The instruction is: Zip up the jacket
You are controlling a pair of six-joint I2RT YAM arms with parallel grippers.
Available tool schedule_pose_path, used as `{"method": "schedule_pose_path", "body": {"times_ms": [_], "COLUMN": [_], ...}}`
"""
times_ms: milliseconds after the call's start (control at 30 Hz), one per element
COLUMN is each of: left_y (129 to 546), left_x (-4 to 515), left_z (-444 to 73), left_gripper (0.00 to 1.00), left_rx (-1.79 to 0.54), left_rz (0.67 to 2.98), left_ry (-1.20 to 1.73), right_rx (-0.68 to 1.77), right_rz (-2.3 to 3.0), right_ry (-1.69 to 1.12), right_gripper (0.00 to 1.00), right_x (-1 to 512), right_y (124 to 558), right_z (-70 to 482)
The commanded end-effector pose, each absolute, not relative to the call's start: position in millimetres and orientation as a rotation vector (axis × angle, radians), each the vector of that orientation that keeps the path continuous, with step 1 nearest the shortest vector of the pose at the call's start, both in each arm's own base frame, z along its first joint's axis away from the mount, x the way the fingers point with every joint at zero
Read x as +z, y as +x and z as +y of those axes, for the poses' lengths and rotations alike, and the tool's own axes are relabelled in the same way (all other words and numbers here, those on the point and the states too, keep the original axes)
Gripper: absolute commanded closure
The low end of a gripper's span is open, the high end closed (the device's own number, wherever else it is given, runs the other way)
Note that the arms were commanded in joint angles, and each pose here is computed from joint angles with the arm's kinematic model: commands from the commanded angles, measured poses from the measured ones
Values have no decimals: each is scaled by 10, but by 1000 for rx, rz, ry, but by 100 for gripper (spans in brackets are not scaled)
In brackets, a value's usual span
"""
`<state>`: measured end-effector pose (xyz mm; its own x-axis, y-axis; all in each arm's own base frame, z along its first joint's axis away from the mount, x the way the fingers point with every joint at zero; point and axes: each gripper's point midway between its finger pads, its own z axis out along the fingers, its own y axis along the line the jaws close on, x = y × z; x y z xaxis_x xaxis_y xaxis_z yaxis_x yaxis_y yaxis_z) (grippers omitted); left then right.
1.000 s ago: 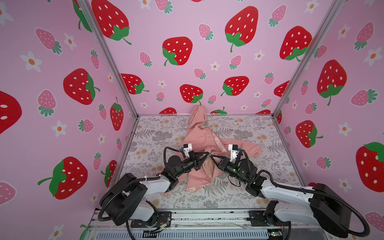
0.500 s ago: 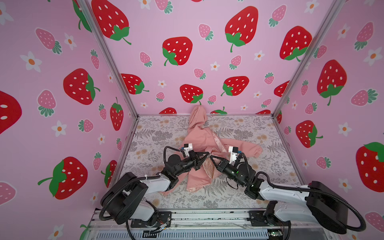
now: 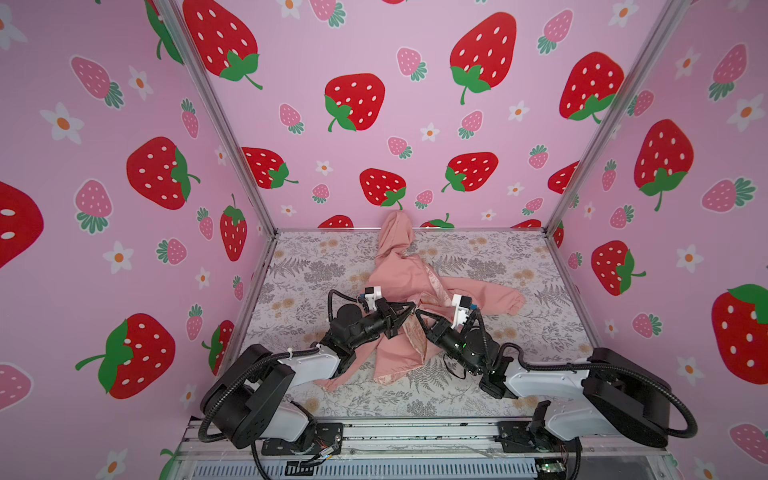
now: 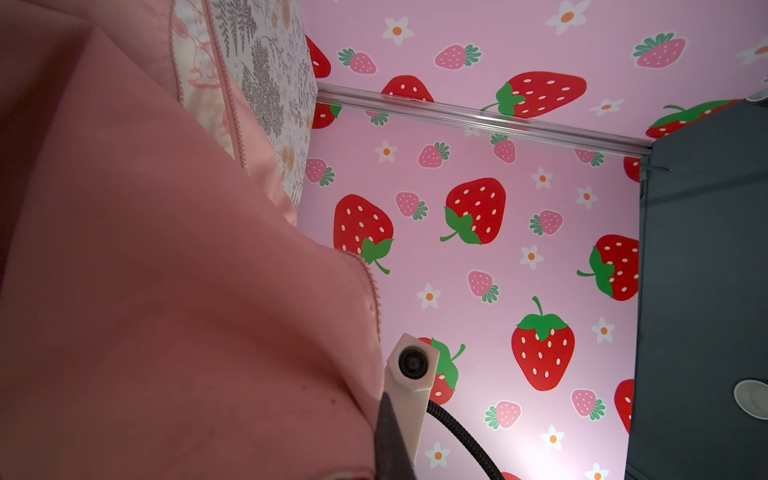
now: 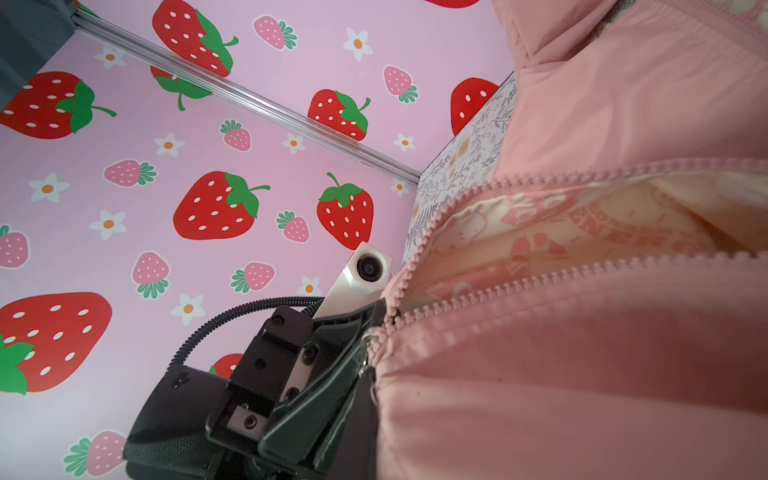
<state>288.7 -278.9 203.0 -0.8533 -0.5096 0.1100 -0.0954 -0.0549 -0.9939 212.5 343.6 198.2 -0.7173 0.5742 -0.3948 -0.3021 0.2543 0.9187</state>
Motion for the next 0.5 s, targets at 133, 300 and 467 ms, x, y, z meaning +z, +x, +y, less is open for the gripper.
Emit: {"method": "schedule_pose_path", "body": {"times_ms": [133, 300, 467], "left_y": [3110, 3131, 3191], "left_x": [3116, 3089, 3053], "left_z": [-2683, -2725, -2777], "left_gripper": [100, 100, 100], "left_rx": [-2092, -2078, -2110], "left_rz": [1544, 1563, 1540], "left_ry": [-482, -449, -428], "right_rx": [1698, 1802, 1860], "right_rz": [2171, 2126, 2090], "right_ry": [-101, -138, -219], "right_gripper": [100, 100, 100], "right_x": [1363, 1503, 1691], "right_y": [1243, 1132, 1013], "right_z": [4019, 4162, 4326]}}
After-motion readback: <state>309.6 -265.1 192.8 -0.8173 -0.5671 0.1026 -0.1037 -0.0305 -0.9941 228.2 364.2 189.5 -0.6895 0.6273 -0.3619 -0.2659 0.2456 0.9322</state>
